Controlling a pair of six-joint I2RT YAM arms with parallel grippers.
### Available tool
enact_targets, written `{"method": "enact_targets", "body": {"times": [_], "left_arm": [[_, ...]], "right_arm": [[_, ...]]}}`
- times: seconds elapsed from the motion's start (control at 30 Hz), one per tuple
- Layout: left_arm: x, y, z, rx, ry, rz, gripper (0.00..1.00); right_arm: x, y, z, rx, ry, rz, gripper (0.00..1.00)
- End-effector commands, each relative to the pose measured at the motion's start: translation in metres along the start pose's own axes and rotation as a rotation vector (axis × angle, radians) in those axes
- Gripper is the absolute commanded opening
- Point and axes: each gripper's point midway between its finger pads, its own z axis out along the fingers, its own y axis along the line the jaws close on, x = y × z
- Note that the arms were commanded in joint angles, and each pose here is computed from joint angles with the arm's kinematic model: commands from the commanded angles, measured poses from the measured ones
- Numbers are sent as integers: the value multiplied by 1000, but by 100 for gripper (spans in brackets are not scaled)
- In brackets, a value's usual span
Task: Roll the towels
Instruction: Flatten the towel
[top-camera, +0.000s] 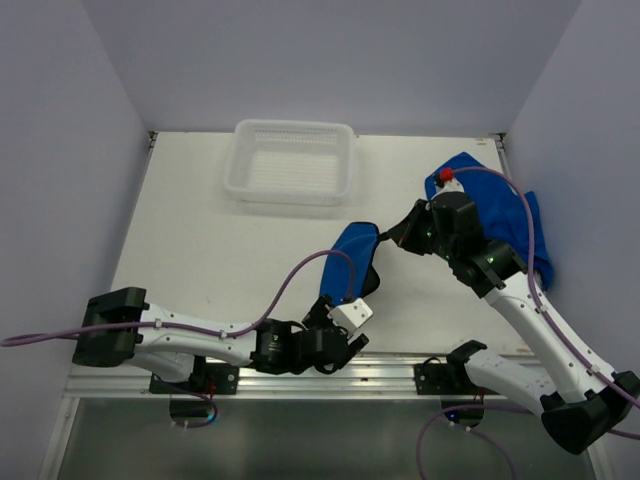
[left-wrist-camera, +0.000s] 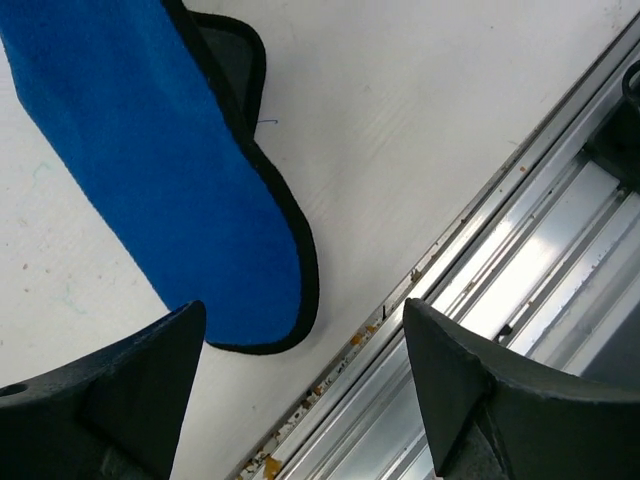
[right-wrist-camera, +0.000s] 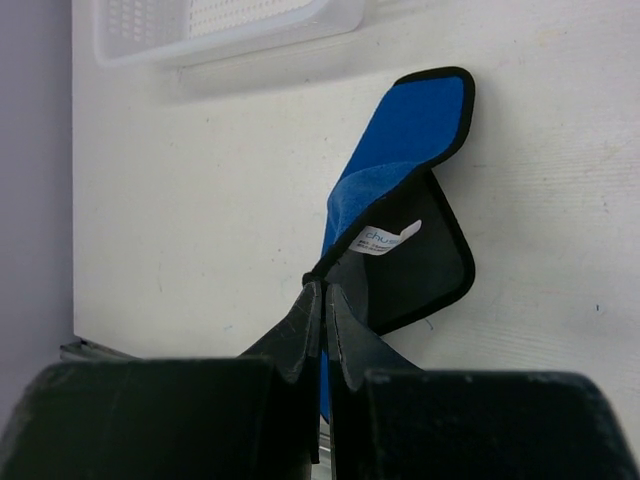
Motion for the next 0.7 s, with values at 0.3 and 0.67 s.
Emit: {"method": "enact_targets", "body": {"times": [0.3,0.67], "left_arm": [[-4,-2,23,-112,-4,119,79],[19,-9,35,-79,22,142,69]], "right_arm": [[-6,-4,-9,21,-32,-6,0],[-8,-5,-13,26,-34,-12,0]]}}
